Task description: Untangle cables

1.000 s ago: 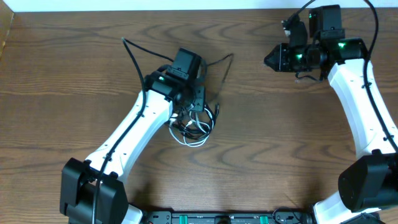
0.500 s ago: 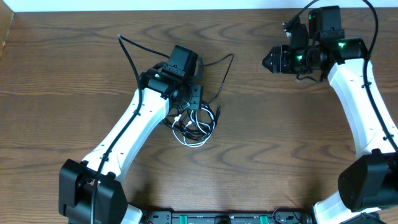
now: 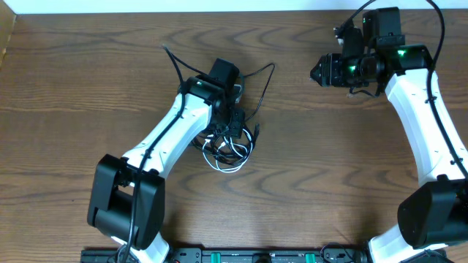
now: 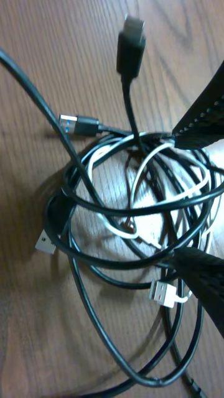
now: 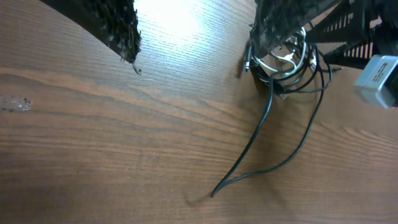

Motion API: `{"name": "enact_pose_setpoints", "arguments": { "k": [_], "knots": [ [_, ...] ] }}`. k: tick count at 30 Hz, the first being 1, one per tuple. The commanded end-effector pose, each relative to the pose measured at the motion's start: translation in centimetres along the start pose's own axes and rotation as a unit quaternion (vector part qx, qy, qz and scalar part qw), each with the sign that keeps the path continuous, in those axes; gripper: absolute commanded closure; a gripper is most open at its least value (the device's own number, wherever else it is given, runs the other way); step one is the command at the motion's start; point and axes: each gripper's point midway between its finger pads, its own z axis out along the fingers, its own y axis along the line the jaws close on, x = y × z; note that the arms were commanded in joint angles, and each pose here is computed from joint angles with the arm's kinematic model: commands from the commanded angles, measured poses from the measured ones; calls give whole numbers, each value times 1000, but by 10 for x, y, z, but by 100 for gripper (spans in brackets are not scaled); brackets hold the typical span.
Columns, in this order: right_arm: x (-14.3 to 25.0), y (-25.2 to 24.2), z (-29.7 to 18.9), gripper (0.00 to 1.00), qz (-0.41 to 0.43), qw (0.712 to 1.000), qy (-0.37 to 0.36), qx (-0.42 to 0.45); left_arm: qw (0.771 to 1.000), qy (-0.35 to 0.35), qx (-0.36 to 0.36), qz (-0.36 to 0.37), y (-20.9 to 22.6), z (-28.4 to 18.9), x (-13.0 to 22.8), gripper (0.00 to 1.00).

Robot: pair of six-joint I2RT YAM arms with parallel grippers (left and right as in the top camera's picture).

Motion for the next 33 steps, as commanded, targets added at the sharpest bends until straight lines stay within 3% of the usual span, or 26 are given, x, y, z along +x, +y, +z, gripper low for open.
{"name": "enact_pose_setpoints", "arguments": {
  "k": [1,14,24,33],
  "knots": [
    [-1,0,-1,44,-13,1000,-2,3,999,0,-35,8,13,3,-2,45],
    [1,1,-1,43,-12,1000,2,3,997,23,-69,7,27,23,2,46],
    [3,0,-1,41,-11,1000,6,3,997,33,-74,5,30,32,3,65],
    [3,0,-1,39,-11,1000,6,3,997,30,-73,4,30,28,1,67]
  ]
}}
